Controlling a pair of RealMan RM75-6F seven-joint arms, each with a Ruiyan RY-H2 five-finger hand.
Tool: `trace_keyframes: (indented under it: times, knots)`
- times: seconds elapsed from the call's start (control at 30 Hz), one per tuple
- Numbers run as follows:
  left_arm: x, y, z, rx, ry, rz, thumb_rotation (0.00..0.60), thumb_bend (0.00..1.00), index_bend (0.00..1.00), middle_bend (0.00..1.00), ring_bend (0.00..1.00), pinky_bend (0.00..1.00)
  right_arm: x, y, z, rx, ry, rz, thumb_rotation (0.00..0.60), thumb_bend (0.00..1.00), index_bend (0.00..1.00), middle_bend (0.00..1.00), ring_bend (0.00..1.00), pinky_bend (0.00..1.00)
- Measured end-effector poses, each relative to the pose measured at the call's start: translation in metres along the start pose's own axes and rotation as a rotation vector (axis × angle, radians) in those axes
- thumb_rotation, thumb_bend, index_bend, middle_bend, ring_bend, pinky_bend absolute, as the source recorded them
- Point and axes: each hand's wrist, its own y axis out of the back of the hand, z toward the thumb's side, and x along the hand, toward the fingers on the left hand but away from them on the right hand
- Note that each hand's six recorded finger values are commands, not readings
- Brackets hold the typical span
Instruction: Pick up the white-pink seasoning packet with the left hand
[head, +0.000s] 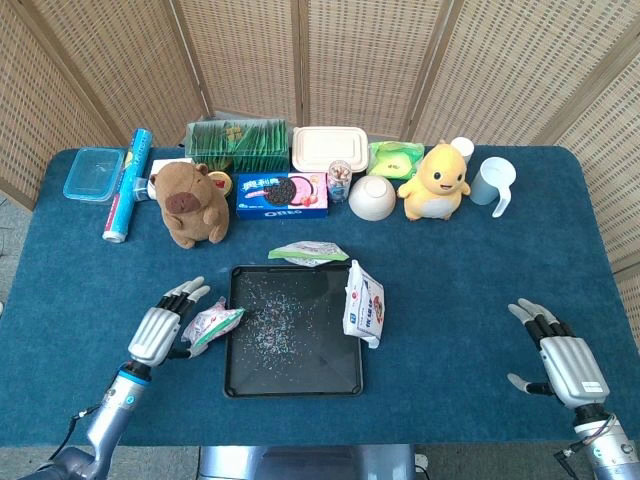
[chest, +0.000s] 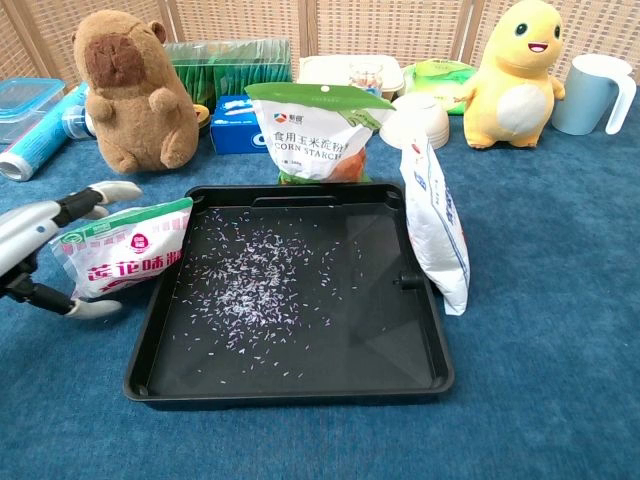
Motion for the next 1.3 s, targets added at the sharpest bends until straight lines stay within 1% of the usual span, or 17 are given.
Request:
trace_keyframes:
  times: [0.13, 0.2, 0.27, 0.3, 0.37, 0.43, 0.57, 0.63, 0.8, 0.9, 1.0, 1.07, 1.17, 1.3]
  knots:
    - [0.006, -0.005, 0.005, -0.009, 0.01, -0.001, 0.6, 0.0, 0.02, 0.01, 0.09, 0.16, -0.001, -0.001, -0.001, -0.011, 0.01, 0.008, 0.6, 0.01, 0.06, 0.06, 0.09, 0.14]
    - [0.008, -0.005, 0.007, -0.014, 0.012, 0.01, 0.6, 0.01, 0.07, 0.07, 0.14, 0.17, -0.001, -0.002, -0.001, -0.022, 0.013, 0.015, 0.6, 0.01, 0.06, 0.06, 0.09, 0.14]
    - [0.009, -0.004, 0.008, -0.013, 0.016, 0.026, 0.6, 0.04, 0.21, 0.23, 0.28, 0.24, 0.0, -0.003, 0.0, -0.029, 0.016, 0.024, 0.6, 0.01, 0.06, 0.06, 0.09, 0.14]
    - [0.01, -0.003, 0.008, -0.01, 0.021, 0.039, 0.6, 0.05, 0.26, 0.29, 0.32, 0.27, 0.0, -0.003, 0.001, -0.034, 0.02, 0.028, 0.6, 0.01, 0.06, 0.06, 0.09, 0.14]
    - [0.011, -0.003, 0.008, -0.003, 0.032, 0.052, 0.6, 0.08, 0.4, 0.43, 0.43, 0.34, 0.0, -0.004, 0.003, -0.043, 0.03, 0.037, 0.6, 0.01, 0.06, 0.06, 0.09, 0.14]
    - [0.012, -0.004, 0.008, -0.004, 0.046, 0.058, 0.6, 0.09, 0.48, 0.51, 0.5, 0.39, 0.001, -0.004, 0.006, -0.05, 0.041, 0.045, 0.6, 0.01, 0.06, 0.06, 0.09, 0.14]
    - [0.013, -0.005, 0.008, -0.015, 0.066, 0.072, 0.6, 0.16, 0.56, 0.6, 0.58, 0.5, 0.002, -0.004, 0.007, -0.064, 0.047, 0.053, 0.6, 0.01, 0.06, 0.06, 0.08, 0.14]
    - [0.013, -0.003, 0.008, -0.028, 0.066, 0.083, 0.6, 0.18, 0.6, 0.63, 0.62, 0.54, 0.002, -0.003, 0.006, -0.063, 0.045, 0.05, 0.6, 0.01, 0.06, 0.06, 0.08, 0.14]
    - [0.011, 0.013, 0.009, -0.077, 0.04, 0.149, 0.6, 0.2, 0.64, 0.67, 0.65, 0.57, 0.002, -0.003, 0.006, -0.069, 0.047, 0.052, 0.6, 0.01, 0.06, 0.06, 0.08, 0.14]
    - [0.008, 0.024, 0.007, -0.099, 0.012, 0.161, 0.6, 0.2, 0.64, 0.68, 0.66, 0.57, 0.003, -0.002, 0.007, -0.071, 0.05, 0.052, 0.6, 0.01, 0.06, 0.06, 0.08, 0.14]
    - [0.007, 0.037, 0.005, -0.088, -0.02, 0.155, 0.6, 0.2, 0.65, 0.68, 0.66, 0.58, 0.004, -0.001, 0.006, -0.074, 0.049, 0.05, 0.6, 0.01, 0.06, 0.06, 0.08, 0.14]
    - [0.007, 0.048, 0.003, -0.055, -0.049, 0.148, 0.6, 0.2, 0.65, 0.68, 0.66, 0.59, 0.004, 0.0, 0.006, -0.078, 0.046, 0.049, 0.6, 0.01, 0.06, 0.06, 0.08, 0.14]
    - [0.008, 0.07, 0.002, 0.032, -0.105, 0.127, 0.6, 0.2, 0.65, 0.68, 0.66, 0.59, 0.004, 0.001, 0.006, -0.084, 0.046, 0.046, 0.6, 0.01, 0.06, 0.06, 0.08, 0.14]
    - [0.012, 0.099, 0.003, 0.212, -0.175, 0.076, 0.6, 0.2, 0.65, 0.68, 0.66, 0.59, 0.004, 0.003, 0.007, -0.083, 0.048, 0.042, 0.6, 0.01, 0.06, 0.06, 0.08, 0.14]
